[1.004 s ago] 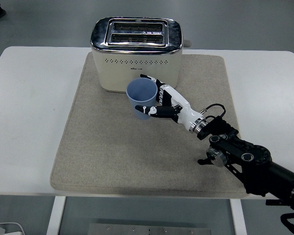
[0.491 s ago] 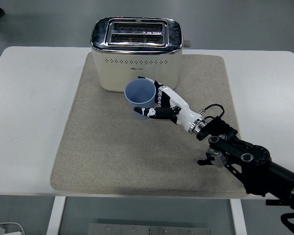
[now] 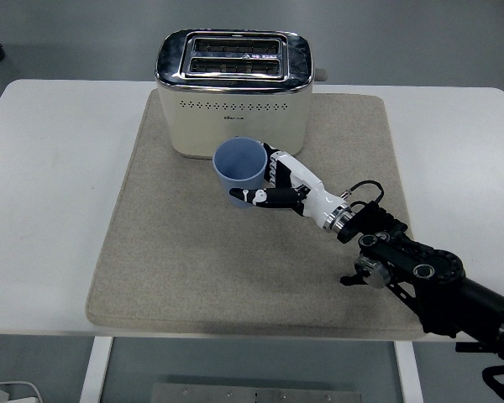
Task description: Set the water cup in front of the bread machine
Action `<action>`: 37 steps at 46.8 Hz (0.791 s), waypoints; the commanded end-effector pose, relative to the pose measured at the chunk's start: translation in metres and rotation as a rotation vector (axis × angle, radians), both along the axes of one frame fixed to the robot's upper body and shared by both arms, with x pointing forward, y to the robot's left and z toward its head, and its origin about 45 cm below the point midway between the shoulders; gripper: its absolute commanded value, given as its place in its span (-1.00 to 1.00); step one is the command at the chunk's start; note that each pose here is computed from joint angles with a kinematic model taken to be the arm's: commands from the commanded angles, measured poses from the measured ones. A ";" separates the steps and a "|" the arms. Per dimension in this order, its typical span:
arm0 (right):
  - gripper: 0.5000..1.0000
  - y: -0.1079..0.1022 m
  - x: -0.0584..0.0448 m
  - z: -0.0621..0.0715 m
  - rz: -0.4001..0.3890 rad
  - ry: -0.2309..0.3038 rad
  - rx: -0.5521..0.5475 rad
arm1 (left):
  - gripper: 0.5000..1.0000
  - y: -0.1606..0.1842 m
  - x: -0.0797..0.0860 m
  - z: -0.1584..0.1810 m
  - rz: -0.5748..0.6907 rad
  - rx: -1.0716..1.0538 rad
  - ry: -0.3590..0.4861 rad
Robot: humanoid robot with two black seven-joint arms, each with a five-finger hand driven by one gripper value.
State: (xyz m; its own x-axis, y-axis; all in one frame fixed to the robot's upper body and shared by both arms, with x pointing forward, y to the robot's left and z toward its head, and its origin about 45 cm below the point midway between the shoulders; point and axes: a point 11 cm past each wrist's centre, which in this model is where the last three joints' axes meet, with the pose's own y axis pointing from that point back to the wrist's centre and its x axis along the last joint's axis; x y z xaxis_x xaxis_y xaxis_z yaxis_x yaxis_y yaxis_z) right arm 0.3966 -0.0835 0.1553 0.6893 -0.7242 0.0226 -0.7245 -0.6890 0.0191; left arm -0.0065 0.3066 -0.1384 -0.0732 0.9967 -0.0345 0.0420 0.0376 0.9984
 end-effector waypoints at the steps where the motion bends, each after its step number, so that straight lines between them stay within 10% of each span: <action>1: 0.69 -0.001 0.000 0.000 0.001 0.002 0.001 | 1.00 0.000 0.000 0.000 0.000 0.000 0.000; 37: 0.68 -0.063 0.022 -0.005 -0.076 0.010 -0.089 | 1.00 0.000 0.000 0.000 0.000 -0.001 0.000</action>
State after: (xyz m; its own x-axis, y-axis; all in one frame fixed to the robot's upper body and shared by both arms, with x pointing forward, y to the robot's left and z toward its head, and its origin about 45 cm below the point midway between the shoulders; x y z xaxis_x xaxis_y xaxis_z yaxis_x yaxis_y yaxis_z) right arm 0.4178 -0.1409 0.1505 0.6330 -0.7696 0.0839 -0.7740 -0.6278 0.0821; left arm -0.0066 0.3065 -0.1384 -0.0731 0.9967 -0.0350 0.0422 0.0382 0.9984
